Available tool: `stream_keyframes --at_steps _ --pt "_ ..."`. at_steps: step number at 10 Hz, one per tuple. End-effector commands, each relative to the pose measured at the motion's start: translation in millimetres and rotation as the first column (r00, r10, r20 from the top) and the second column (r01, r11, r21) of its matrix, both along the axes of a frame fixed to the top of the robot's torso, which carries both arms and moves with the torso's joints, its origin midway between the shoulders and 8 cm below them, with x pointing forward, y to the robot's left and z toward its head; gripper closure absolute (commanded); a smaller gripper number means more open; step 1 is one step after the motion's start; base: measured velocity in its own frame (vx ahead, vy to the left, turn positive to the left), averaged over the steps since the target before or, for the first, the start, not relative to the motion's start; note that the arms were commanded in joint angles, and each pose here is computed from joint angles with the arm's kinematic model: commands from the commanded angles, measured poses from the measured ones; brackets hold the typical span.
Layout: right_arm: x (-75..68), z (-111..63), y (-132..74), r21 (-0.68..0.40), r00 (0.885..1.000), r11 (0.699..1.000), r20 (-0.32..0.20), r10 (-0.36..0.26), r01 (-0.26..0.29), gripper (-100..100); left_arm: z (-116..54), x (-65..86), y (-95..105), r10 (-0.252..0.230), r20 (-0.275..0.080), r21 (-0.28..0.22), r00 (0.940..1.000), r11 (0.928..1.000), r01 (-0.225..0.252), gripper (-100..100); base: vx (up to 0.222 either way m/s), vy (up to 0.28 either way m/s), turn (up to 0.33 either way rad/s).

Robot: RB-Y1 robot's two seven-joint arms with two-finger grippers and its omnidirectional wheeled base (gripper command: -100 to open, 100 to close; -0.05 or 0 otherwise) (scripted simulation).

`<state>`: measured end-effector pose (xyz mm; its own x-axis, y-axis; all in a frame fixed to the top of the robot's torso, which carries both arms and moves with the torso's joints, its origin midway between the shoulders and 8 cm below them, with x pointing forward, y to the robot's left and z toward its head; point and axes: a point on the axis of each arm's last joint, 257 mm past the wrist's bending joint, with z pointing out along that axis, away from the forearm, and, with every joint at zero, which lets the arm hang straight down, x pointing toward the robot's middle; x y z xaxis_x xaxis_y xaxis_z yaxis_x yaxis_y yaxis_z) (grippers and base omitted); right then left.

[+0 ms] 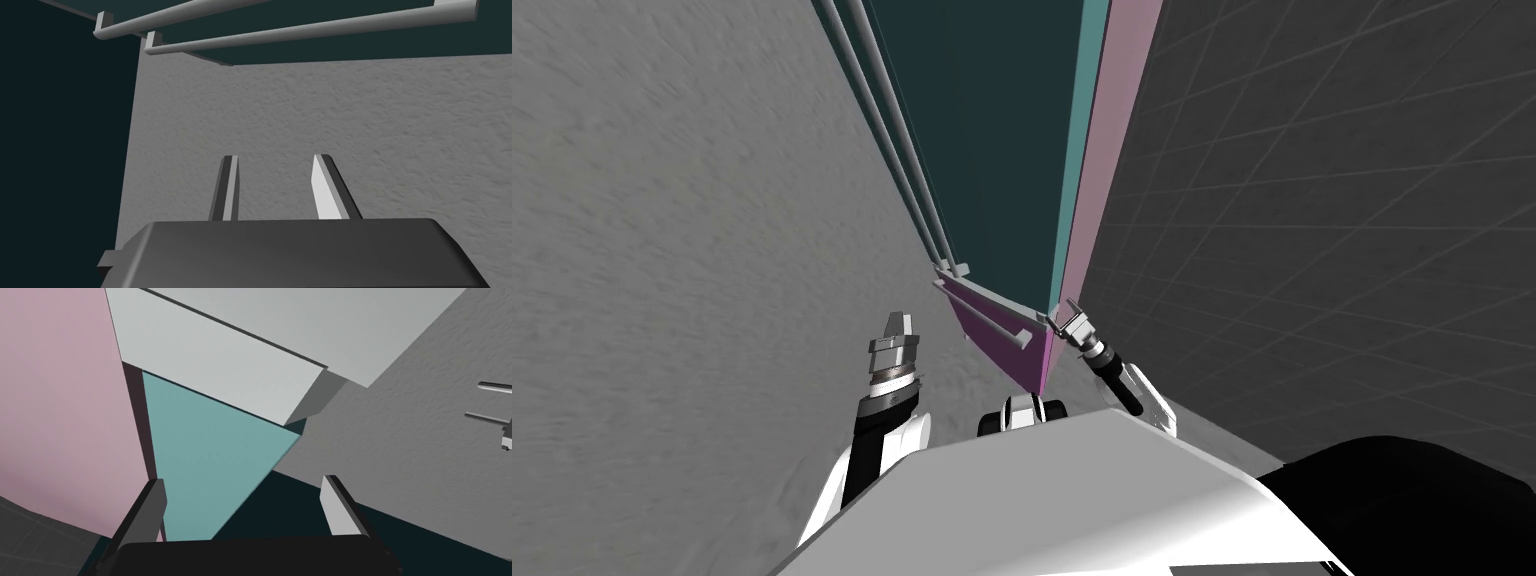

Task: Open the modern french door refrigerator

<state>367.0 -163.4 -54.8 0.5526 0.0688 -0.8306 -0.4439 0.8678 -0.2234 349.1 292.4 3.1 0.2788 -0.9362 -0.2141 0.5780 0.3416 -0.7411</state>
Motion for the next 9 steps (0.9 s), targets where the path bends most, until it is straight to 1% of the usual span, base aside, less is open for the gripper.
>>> stream_keyframes --at_steps 1,2,3,4,5,6,7,8,9 --pt "-0.5 -17.0 10 -0.111 0.999 0.994 0.038 -0.014 0.018 -100 0.0 0.0 0.0 0.000 0.000 0.000 1.0000 1.0000 0.000 0 0.031 0.048 -0.177" --pt "-0.5 -17.0 10 -0.133 0.998 0.991 0.055 -0.028 0.035 -100 0.0 0.0 0.0 0.000 0.000 0.000 1.0000 1.0000 0.000 0 0.024 0.044 -0.090" --pt "-0.3 -28.5 15 -0.188 0.997 0.982 0.068 -0.022 0.034 -100 0.0 0.0 0.0 0.000 0.000 0.000 1.0000 1.0000 0.000 0 0.029 0.050 -0.169" --pt "-0.3 -28.5 15 -0.208 0.996 0.977 0.086 -0.034 0.051 -100 0.0 0.0 0.0 0.000 0.000 0.000 1.0000 1.0000 0.000 0 0.020 0.041 -0.094" --pt "-0.4 -40.5 21 -0.259 0.995 0.965 0.099 -0.024 0.049 -100 0.0 0.0 0.0 0.000 0.000 0.000 1.0000 1.0000 0.000 0 0.014 0.037 -0.174" --pt "-0.4 -40.5 21 -0.276 0.993 0.959 0.115 -0.034 0.064 -100 0.0 0.0 0.0 0.000 0.000 0.000 1.0000 1.0000 0.000 0 0.017 0.037 -0.090" --pt "-0.7 -52.6 27 -0.323 0.992 0.944 0.127 -0.021 0.061 -100 0.0 0.0 0.0 0.000 0.000 0.000 1.0000 1.0000 0.000 0 0.029 0.046 -0.154" --pt "-0.7 -52.6 27 -0.341 0.989 0.937 0.146 -0.030 0.079 -100 0.0 0.0 0.0 0.000 0.000 0.000 1.0000 1.0000 0.000 0 0.028 0.046 -0.079" --pt "-1.2 -64.8 32 -0.385 0.987 0.920 0.158 -0.015 0.075 -100 0.0 0.0 0.0 0.000 0.000 0.000 1.0000 1.0000 0.000 0 0.024 0.049 -0.148"
